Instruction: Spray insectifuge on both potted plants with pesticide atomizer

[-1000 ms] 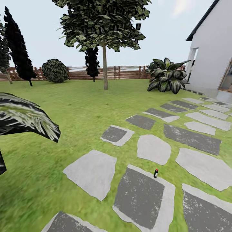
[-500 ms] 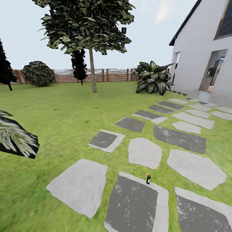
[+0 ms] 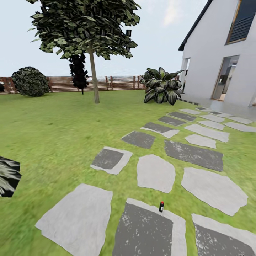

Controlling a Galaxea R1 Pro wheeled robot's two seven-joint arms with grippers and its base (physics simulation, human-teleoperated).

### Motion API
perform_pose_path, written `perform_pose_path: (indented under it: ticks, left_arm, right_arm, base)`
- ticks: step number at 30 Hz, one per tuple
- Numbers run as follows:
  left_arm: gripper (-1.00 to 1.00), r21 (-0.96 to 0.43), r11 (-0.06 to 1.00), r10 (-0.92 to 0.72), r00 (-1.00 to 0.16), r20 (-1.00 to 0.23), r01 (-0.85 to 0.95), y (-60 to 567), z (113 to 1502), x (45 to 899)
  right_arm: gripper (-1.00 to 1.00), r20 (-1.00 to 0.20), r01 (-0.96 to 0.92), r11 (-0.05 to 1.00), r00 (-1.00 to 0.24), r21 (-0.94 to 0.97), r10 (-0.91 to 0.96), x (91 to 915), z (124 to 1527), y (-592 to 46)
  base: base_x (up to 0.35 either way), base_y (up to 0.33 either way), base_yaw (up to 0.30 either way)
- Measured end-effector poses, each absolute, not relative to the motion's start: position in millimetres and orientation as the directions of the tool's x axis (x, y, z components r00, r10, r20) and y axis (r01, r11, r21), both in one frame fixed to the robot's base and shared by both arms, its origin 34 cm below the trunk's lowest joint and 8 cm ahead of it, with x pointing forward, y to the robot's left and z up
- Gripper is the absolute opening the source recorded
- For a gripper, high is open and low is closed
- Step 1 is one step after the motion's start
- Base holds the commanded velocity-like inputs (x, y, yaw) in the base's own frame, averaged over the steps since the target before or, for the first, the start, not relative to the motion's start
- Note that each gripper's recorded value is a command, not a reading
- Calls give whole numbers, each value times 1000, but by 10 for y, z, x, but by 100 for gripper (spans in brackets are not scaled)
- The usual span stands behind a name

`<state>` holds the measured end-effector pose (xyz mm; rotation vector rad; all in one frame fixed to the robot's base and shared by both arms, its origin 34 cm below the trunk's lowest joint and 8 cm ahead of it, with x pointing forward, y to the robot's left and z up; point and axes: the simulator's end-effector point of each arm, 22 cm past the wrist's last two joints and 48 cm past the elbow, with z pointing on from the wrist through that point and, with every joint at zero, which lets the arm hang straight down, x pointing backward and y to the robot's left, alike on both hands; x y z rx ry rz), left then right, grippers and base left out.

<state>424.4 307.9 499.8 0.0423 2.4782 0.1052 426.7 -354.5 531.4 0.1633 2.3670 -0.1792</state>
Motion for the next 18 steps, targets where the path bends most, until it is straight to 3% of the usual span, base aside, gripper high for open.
perform_pose_path:
  ticks: [18]
  left_arm:
    - [100,87,996,56,-789,-612,3,3091,4999,4248]
  right_arm:
    - [100,-694,169,982,-717,-82,66,4258,5304,-3543]
  base:
    - [28,0,-299]
